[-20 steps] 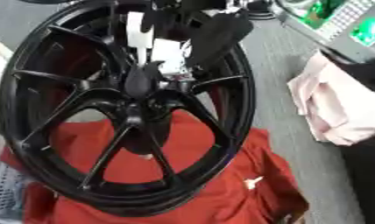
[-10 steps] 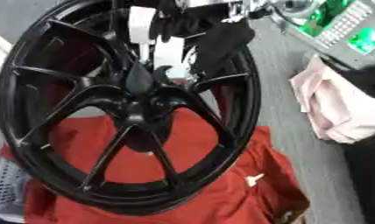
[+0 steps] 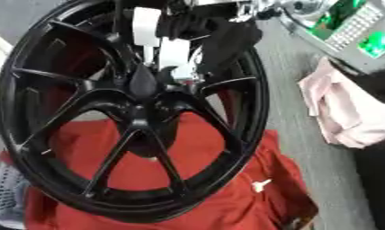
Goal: Pull the pin out of the wheel hub.
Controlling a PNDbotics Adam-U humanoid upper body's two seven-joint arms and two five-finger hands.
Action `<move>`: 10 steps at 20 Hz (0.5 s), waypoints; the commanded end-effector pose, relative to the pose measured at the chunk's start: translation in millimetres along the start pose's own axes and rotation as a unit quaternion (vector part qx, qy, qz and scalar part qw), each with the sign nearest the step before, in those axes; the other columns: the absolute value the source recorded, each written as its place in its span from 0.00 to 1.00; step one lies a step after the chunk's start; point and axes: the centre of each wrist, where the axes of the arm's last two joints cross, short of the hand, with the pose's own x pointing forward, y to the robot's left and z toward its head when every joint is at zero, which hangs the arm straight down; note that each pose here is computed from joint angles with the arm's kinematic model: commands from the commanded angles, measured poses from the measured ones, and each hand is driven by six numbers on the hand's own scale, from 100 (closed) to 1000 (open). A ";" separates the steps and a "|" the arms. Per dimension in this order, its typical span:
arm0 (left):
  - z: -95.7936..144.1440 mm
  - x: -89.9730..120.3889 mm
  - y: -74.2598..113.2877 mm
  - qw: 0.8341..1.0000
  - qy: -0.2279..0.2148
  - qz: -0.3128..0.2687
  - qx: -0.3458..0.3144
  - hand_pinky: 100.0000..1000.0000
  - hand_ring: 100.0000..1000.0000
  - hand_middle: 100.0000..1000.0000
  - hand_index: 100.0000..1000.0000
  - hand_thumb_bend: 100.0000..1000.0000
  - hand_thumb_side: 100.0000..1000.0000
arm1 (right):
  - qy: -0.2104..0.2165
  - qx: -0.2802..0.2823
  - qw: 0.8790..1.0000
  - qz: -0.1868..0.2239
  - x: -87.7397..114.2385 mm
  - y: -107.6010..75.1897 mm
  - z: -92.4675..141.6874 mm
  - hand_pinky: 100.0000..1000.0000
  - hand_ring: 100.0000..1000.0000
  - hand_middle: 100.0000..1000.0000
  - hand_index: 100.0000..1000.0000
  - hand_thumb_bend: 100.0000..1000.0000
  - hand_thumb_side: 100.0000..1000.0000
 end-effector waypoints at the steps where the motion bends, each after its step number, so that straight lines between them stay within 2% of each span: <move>1: -3.8 8.2 0.6 1.000 -0.017 -0.001 -0.004 0.81 0.68 0.58 0.83 0.00 0.79 | 0.028 -0.029 0.999 0.020 -3.4 -9.9 12.2 0.83 0.90 0.76 0.85 0.33 0.44; 4: -4.0 8.3 0.5 1.000 -0.017 0.000 -0.004 0.81 0.68 0.58 0.83 0.00 0.79 | 0.036 -0.039 0.998 0.025 -5.3 -10.5 13.9 0.84 0.91 0.77 0.86 0.36 0.43; 10: -4.5 8.7 0.2 1.000 -0.017 0.001 -0.005 0.81 0.68 0.58 0.83 0.00 0.79 | 0.049 -0.037 0.998 0.027 -8.6 -8.8 12.8 0.84 0.92 0.78 0.86 0.35 0.44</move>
